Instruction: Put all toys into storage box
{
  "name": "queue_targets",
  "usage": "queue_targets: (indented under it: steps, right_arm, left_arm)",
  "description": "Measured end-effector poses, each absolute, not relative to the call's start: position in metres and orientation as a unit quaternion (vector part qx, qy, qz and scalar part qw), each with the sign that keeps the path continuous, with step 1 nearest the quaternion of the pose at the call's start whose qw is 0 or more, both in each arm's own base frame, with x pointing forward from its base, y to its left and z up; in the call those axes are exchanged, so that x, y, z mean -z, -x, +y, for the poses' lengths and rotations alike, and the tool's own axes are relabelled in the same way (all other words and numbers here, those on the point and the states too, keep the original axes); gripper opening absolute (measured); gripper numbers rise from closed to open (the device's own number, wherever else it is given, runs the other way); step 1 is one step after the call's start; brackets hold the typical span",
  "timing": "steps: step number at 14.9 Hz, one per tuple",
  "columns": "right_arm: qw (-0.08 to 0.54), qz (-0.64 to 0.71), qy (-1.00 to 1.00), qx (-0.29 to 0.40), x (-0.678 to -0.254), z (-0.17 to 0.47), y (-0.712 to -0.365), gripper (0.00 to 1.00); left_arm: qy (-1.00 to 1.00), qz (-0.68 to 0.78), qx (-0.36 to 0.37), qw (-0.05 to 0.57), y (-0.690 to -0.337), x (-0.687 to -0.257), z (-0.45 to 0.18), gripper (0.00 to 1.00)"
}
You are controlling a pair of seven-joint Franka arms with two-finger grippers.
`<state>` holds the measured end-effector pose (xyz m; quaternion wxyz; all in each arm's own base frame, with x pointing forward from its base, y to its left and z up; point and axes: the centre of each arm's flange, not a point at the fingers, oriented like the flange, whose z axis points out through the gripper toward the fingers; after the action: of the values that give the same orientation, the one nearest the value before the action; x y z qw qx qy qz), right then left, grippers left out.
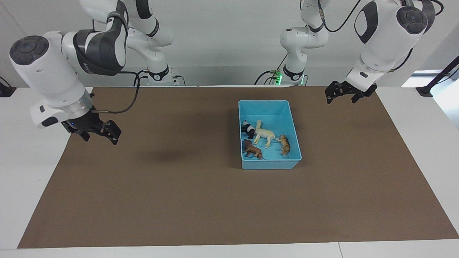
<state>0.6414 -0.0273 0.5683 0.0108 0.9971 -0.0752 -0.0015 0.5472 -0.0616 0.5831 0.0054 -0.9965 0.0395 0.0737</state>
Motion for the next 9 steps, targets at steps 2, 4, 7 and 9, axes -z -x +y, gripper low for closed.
queue_targets:
  steps: [2,4,7,9]
  right_arm:
    - [0.001,-0.067,-0.998,0.001,-0.584,-0.042,-0.614,1.00]
    - [-0.008,-0.064,-0.998,0.001,-0.604,-0.058,-0.585,1.00]
    - [0.000,-0.048,-0.999,0.006,-0.624,-0.070,-0.555,1.00]
    - [0.002,-0.045,-0.999,0.015,-0.619,-0.067,-0.542,1.00]
  left_arm:
    - [0.996,0.039,-0.074,0.005,-0.547,-0.583,-0.062,1.00]
    - [0.996,0.039,-0.074,0.005,-0.547,-0.583,-0.062,1.00]
    - [0.996,0.039,-0.074,0.005,-0.547,-0.583,-0.062,1.00]
    - [0.996,0.039,-0.074,0.005,-0.547,-0.583,-0.062,1.00]
